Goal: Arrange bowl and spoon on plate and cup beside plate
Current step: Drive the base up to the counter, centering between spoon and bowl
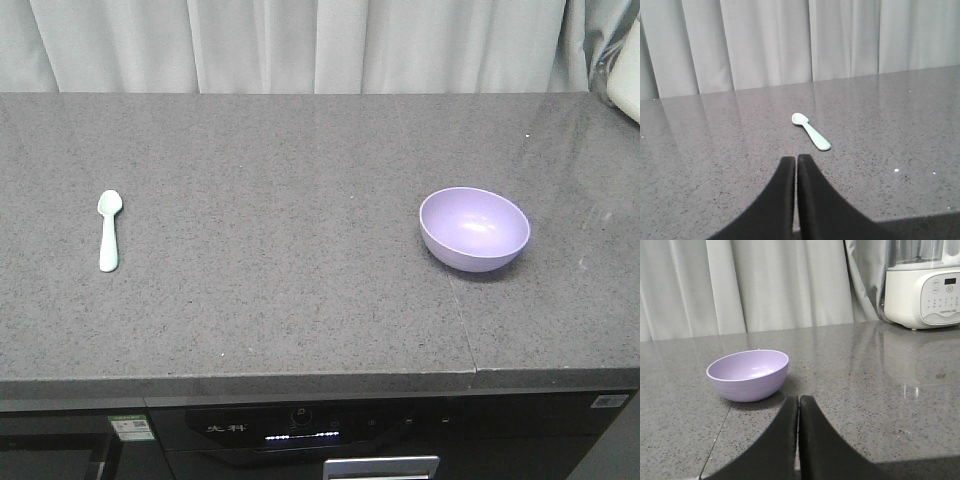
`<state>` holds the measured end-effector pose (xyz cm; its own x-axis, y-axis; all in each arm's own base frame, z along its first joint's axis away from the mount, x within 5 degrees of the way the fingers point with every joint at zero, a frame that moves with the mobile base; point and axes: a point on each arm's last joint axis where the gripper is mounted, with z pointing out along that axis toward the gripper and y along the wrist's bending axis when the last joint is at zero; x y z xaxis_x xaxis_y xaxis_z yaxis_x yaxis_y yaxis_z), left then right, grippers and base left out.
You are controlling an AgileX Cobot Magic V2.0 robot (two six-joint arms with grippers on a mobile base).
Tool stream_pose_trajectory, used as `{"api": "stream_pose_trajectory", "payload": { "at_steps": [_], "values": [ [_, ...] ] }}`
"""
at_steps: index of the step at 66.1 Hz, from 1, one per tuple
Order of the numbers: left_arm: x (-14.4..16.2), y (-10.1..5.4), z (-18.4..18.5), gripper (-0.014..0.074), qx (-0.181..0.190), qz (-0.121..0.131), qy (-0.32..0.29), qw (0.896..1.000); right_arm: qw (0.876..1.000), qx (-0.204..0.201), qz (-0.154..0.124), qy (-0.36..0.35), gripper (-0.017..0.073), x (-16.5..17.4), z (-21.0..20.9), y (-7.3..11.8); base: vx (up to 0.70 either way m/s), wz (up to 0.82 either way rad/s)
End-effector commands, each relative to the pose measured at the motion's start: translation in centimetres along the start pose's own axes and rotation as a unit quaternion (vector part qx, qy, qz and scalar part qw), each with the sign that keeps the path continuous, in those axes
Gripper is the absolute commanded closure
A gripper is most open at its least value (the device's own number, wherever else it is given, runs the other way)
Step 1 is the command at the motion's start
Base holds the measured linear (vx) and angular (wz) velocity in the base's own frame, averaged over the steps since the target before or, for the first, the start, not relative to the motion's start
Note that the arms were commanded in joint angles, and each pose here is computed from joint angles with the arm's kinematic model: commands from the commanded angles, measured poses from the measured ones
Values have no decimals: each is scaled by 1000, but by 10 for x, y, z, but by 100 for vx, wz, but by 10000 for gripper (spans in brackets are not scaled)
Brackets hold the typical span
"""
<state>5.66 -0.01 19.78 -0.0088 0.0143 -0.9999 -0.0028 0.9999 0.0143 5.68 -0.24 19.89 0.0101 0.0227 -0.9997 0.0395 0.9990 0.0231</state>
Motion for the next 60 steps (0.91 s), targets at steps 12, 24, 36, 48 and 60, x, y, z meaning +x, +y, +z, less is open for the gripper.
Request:
{"api": "stream_pose_trajectory", "payload": {
  "at_steps": [12, 24, 36, 48, 60],
  "values": [
    [3, 0, 0, 599, -3, -8, -27, 1000, 999, -1, -1, -36, 564, -2, -1, 0, 4, 0],
    [3, 0, 0, 599, -3, -8, -27, 1000, 999, -1, -1, -36, 564, -2, -1, 0, 3, 0],
    [3, 0, 0, 599, -3, -8, -27, 1000, 999, -1, -1, -37, 564, -2, -1, 0, 3, 0],
    [3, 0, 0, 599, -3, -8, -27, 1000, 999, -1, -1, -37, 564, -2, -1, 0, 3, 0],
    [3, 0, 0, 599, -3, -8, -27, 1000, 999, -1, -1, -37, 564, -2, -1, 0, 3, 0]
  ]
}}
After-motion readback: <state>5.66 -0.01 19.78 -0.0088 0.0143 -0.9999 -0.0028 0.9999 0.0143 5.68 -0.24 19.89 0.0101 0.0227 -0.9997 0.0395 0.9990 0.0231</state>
